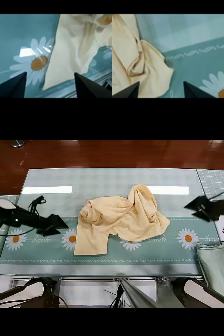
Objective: Fold the shirts.
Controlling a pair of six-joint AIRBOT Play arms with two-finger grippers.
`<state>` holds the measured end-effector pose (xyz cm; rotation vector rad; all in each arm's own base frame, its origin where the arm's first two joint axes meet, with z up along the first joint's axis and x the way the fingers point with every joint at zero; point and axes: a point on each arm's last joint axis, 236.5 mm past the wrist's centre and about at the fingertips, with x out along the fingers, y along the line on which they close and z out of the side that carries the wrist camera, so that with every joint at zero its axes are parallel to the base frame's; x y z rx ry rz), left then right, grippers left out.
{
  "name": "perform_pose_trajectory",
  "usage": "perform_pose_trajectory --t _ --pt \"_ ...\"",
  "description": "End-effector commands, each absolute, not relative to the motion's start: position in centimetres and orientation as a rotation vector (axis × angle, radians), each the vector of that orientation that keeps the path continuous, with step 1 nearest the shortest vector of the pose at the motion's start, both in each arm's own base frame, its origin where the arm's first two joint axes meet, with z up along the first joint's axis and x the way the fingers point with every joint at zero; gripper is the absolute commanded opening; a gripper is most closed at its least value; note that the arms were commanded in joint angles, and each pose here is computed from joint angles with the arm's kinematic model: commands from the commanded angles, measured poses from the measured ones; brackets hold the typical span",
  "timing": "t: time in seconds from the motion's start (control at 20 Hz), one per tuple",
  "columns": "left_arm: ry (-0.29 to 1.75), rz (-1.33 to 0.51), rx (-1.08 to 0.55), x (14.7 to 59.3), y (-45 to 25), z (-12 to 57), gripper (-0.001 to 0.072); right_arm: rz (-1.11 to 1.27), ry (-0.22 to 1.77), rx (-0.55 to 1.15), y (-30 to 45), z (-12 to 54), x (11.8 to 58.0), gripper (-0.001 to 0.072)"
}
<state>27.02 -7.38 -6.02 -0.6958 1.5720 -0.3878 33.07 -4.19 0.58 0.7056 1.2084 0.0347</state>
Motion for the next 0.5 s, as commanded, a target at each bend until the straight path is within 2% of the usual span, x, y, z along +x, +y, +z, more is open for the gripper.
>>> perform_pose_trajectory --t 0.0,0.1,0.25,0.45 --pt "1.504 -0.36 -0.858 26.3 -8.7 -8.2 0.0701 0.072 1.177 0.856 -0.6 -3.4 28.0 0.0624" --pt "1.444 -0.331 -0.859 27.7 -9.3 -8.9 0.0701 0.116 1.109 0.917 1.4 -2.6 28.0 0.0624" --pt "1.389 -0.329 -0.833 29.4 -11.3 -9.2 0.0701 0.152 1.108 0.911 2.2 -1.9 27.6 0.0624" --pt "1.433 -0.388 -0.737 28.9 -15.4 -10.8 0.0701 0.151 1.119 0.902 2.1 -2.1 27.3 0.0624"
